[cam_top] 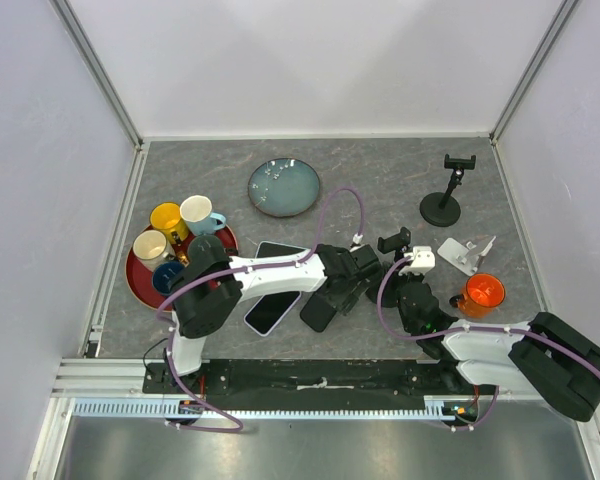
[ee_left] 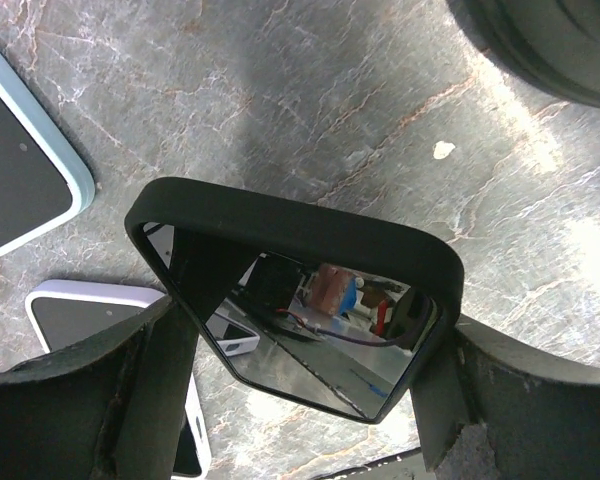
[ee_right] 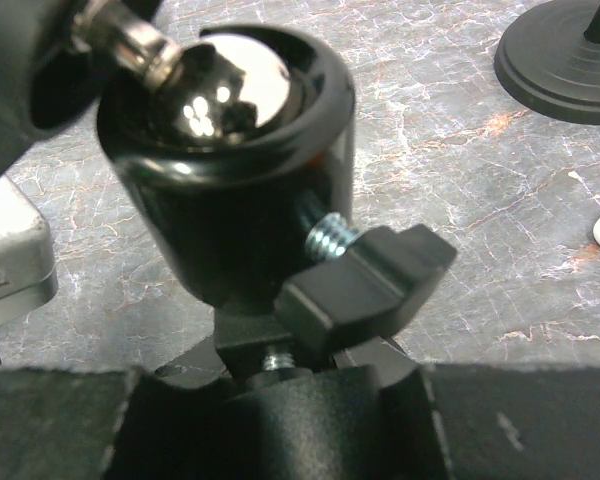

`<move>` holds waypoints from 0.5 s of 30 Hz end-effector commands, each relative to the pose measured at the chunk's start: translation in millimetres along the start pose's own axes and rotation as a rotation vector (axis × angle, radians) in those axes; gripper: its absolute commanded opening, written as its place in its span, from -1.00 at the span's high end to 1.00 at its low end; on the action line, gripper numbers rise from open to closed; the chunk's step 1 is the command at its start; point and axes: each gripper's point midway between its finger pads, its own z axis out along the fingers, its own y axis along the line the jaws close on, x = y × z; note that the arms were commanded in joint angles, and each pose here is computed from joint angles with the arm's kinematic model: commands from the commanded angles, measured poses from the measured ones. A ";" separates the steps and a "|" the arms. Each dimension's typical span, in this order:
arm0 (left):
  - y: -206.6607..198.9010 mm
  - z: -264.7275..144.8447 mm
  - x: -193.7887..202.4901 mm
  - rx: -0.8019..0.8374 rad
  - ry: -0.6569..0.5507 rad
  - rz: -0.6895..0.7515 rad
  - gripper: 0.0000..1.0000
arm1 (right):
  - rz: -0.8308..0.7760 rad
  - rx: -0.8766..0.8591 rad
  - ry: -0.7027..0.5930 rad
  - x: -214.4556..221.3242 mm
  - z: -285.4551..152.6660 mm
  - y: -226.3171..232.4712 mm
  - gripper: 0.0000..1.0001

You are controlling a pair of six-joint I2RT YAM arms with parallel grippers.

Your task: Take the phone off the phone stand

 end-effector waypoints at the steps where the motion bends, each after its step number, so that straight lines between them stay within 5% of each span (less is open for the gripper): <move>1: 2.2 -6.7 -11.9 -0.028 -0.026 -0.016 0.23 | 0.039 0.021 -0.031 -1.5 -3.5 -8.5 1.00; 8: 0.0 -4.3 -10.5 -0.020 -0.017 -0.014 -0.04 | 0.040 0.022 -0.034 -2.4 -3.7 -8.7 1.00; 15: -4.3 -15.0 -16.8 0.017 -0.039 -0.033 -0.52 | 0.037 0.026 -0.034 -2.8 -4.1 -9.8 1.00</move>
